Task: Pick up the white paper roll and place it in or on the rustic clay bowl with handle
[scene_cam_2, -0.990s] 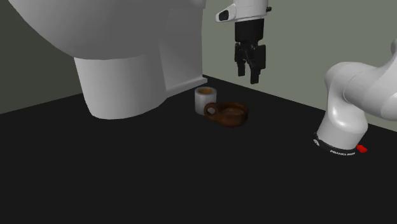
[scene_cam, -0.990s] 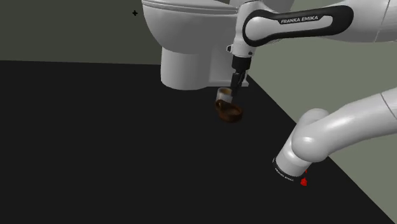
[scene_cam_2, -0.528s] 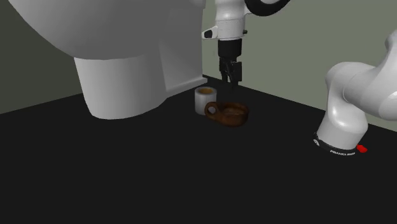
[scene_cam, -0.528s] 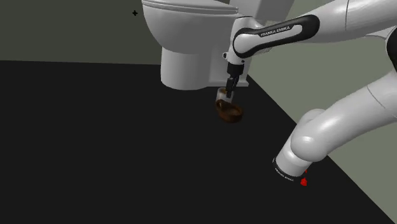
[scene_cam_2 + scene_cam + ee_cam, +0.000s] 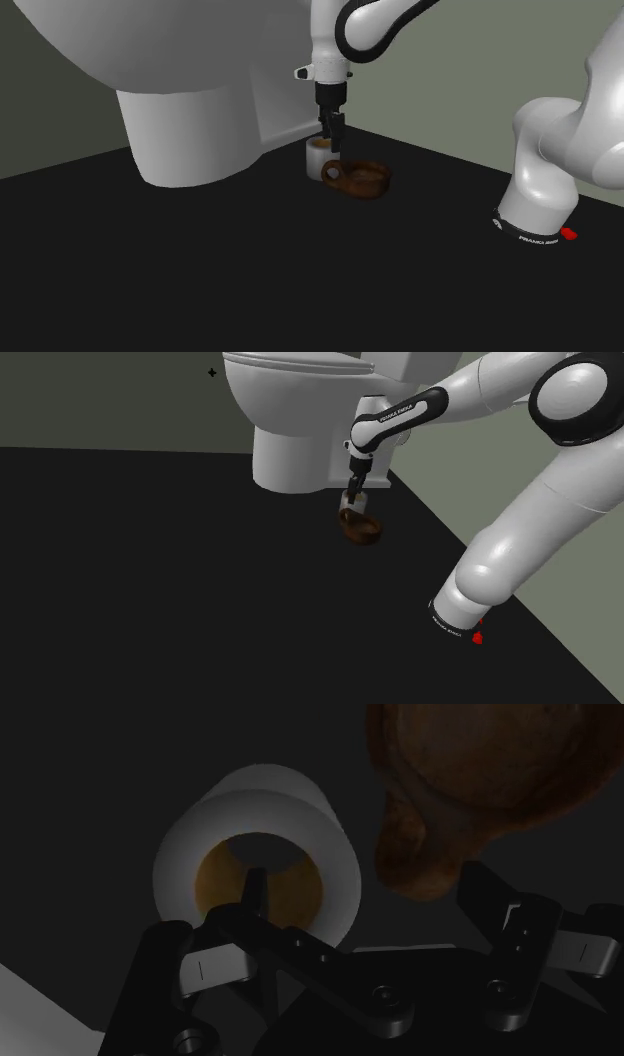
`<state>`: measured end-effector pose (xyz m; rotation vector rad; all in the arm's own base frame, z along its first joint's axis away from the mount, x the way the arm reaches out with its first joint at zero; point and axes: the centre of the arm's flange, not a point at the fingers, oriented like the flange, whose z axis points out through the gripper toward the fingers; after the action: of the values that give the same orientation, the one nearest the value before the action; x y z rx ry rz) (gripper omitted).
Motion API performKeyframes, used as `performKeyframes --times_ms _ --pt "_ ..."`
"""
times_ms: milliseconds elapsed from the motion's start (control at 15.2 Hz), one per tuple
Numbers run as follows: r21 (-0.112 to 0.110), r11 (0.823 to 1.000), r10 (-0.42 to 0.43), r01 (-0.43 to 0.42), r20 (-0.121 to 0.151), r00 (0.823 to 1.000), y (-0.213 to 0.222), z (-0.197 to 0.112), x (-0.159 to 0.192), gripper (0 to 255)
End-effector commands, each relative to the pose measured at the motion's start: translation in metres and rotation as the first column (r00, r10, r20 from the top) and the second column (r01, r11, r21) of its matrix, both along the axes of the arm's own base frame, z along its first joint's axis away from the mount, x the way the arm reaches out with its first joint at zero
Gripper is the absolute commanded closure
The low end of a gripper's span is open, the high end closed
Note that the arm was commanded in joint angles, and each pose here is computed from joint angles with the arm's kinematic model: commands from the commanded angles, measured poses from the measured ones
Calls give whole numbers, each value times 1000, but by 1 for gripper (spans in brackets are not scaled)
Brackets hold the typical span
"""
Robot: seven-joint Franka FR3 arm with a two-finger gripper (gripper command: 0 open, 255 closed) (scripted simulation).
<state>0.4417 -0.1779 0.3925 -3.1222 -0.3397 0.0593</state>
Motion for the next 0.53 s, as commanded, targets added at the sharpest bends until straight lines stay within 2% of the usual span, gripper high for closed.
performKeyframes --times_ms 0,462 --pt "-6 1000 4 -4 7 1000 -7 -8 8 0" --pt "-6 1000 4 -4 7 1000 -8 -48 7 0"
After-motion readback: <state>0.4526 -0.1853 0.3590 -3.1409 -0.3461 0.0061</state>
